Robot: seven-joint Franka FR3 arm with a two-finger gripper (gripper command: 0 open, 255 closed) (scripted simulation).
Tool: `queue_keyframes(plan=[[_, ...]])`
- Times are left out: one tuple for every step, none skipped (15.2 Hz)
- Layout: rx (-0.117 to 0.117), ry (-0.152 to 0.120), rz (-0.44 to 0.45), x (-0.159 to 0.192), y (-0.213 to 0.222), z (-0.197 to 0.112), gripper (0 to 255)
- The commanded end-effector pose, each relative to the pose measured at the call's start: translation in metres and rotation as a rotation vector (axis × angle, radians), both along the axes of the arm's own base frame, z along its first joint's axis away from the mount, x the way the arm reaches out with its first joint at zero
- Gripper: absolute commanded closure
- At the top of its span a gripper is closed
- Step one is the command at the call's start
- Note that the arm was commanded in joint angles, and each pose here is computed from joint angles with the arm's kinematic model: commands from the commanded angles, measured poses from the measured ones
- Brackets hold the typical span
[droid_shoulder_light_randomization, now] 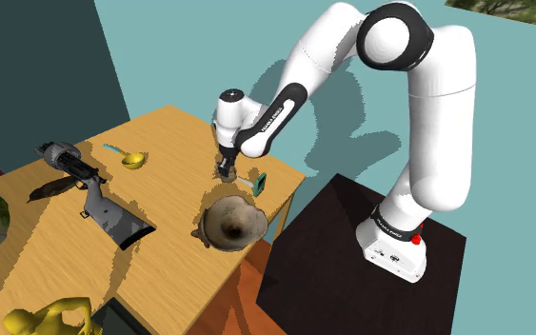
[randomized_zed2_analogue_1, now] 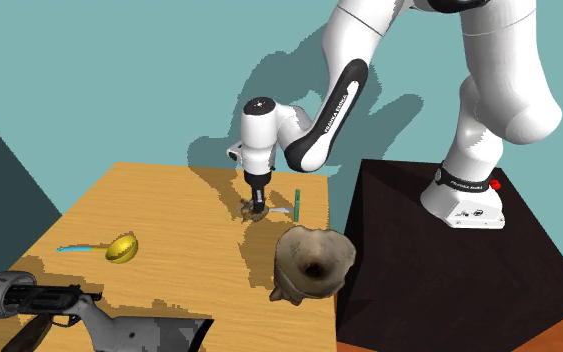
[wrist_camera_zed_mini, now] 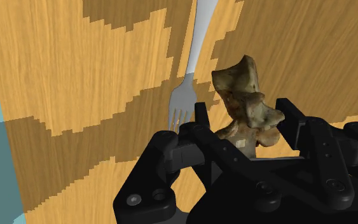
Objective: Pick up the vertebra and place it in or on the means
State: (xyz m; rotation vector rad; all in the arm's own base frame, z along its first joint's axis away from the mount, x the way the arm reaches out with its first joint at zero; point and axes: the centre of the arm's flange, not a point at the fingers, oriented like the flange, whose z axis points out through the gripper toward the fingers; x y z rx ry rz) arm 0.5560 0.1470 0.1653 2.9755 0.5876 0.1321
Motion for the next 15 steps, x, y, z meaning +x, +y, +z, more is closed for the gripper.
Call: queue_keyframes(plan=[[0.0, 0.0, 0.0, 0.0, 0.0, 0.01, 255], [0.0, 0.0, 0.0, 0.0, 0.0, 0.015, 255], [0.0, 0.0, 0.0, 0.0, 0.0, 0.021, 255], [0.0, 0.0, 0.0, 0.0, 0.0, 0.026, 255], [0.0, 0.0, 0.0, 0.0, 0.0, 0.031, 255], [0.0, 0.0, 0.0, 0.0, 0.0, 0.037, 255], [0.0, 0.0, 0.0, 0.0, 0.0, 0.042, 255], [0.0, 0.0, 0.0, 0.0, 0.0, 0.047, 255], [0.0, 0.0, 0.0, 0.0, 0.0, 0.052, 255], [0.0, 0.0, 0.0, 0.0, 0.0, 0.058, 255], [0.0, 0.0, 0.0, 0.0, 0.0, 0.063, 255], [0.0, 0.0, 0.0, 0.0, 0.0, 0.068, 255], [0.0, 0.0, 0.0, 0.0, 0.0, 0.073, 255], [0.0, 0.0, 0.0, 0.0, 0.0, 0.079, 255], [0.0, 0.0, 0.0, 0.0, 0.0, 0.084, 255]])
